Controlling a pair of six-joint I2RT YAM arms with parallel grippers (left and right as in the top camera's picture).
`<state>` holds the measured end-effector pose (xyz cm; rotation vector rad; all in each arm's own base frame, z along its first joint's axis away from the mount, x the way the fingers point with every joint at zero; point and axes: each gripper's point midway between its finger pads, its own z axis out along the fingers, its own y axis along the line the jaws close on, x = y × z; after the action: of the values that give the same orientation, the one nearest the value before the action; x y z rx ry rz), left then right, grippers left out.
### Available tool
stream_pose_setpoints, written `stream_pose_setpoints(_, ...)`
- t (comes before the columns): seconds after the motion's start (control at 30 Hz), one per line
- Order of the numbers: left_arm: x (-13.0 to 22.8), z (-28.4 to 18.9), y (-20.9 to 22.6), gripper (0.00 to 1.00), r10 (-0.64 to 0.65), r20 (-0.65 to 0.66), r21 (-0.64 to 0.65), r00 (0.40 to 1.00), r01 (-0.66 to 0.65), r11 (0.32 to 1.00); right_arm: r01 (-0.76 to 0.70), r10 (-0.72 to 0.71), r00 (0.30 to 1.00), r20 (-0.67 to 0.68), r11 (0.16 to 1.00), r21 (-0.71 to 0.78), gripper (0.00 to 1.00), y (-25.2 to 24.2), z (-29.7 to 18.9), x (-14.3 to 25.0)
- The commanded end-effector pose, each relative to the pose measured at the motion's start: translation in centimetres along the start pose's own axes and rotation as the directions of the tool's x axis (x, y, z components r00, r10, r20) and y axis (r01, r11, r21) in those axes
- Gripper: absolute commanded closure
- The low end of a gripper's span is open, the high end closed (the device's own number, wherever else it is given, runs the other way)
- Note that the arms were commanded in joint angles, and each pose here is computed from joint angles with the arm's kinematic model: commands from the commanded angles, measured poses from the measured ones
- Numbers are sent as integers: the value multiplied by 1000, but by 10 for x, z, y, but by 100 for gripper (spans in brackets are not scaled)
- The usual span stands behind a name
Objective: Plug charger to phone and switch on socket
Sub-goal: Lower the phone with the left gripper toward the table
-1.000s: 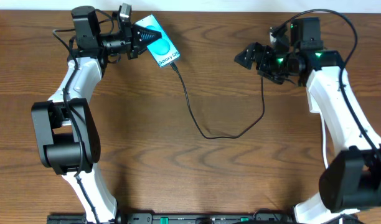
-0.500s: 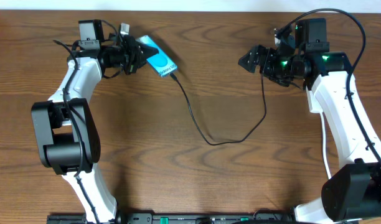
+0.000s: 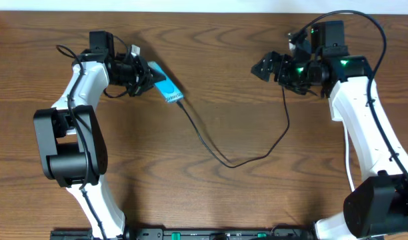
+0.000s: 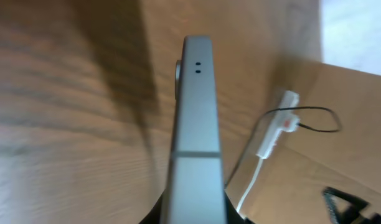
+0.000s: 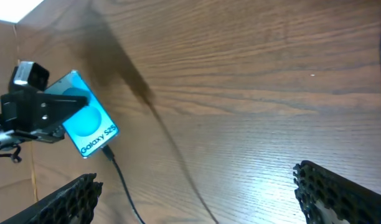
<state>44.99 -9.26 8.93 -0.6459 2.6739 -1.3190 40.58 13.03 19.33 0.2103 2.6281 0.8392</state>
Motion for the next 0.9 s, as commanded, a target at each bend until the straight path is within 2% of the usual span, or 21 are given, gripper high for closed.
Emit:
stream_pose_setpoints(0.0, -1, -7, 8, 93, 56, 26, -76, 998, -54, 996, 46, -45, 999, 12, 999, -17, 1, 14, -5, 1)
stream_pose_setpoints(0.43, 10, -8, 32, 93, 70, -8, -185, 998, -70, 980, 74, -74, 997, -4, 997, -36, 1, 30, 2, 10)
stream_pose_setpoints(0.87, 21, 7, 44, 93, 70, -48, -222, 996, -79, 972, 80, -80, 997, 0, 996, -33, 1, 33, 4, 10)
